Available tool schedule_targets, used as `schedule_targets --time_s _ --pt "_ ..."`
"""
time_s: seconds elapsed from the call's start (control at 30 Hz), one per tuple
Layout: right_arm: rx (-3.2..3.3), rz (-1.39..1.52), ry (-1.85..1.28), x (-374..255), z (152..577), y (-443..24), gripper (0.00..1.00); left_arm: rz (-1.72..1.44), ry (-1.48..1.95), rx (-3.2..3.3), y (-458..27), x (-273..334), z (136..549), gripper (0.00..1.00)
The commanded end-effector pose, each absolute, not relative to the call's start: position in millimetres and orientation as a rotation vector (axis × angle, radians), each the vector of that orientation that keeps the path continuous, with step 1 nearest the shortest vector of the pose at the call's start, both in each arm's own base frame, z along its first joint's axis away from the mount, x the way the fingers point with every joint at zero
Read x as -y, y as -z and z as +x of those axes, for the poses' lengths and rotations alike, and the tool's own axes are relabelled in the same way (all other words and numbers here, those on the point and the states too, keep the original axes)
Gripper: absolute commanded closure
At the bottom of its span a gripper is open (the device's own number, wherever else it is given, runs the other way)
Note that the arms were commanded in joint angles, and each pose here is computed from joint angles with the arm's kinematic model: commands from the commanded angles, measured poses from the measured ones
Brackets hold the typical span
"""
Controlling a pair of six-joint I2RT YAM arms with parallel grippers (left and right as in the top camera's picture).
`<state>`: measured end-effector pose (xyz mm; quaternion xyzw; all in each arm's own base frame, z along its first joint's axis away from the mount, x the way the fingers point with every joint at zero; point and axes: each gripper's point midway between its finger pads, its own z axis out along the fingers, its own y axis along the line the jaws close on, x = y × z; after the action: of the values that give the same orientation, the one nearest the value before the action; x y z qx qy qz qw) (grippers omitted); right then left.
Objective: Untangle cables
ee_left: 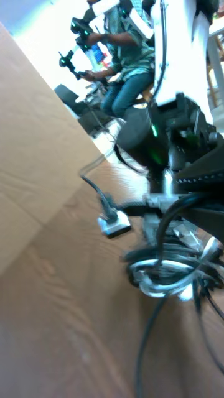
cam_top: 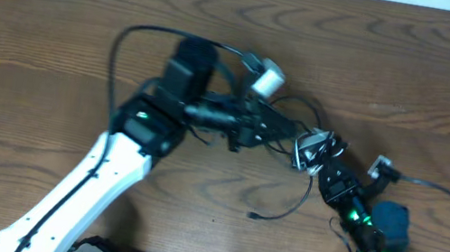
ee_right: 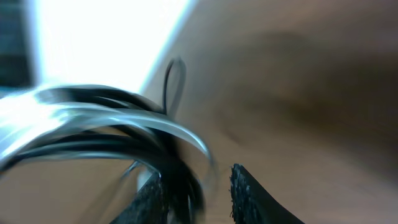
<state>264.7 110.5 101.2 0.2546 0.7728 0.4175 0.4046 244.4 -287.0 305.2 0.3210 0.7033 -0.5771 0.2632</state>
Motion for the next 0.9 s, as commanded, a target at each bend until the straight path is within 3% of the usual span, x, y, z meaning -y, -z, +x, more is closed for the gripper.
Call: schedule_targets --time_s 0.0,0.4,0.5,0.87 --pt "-1.978 0.796 -0.762 -67 262 -58 0.73 0.956 1.574 -1.687 -368 262 228 0.92" --pt "-1.989 0.635 -0.951 -99 260 -77 0.66 0.798 1.461 -1.767 -356 243 265 0.92" --pt "-1.979 0.561 -1.048 -113 257 -89 0.6 0.701 1.418 -1.88 -339 240 274 0.92" --pt "-1.978 0.519 -1.101 -121 255 -94 0.57 0.225 1.224 -2.249 -277 222 310 0.92"
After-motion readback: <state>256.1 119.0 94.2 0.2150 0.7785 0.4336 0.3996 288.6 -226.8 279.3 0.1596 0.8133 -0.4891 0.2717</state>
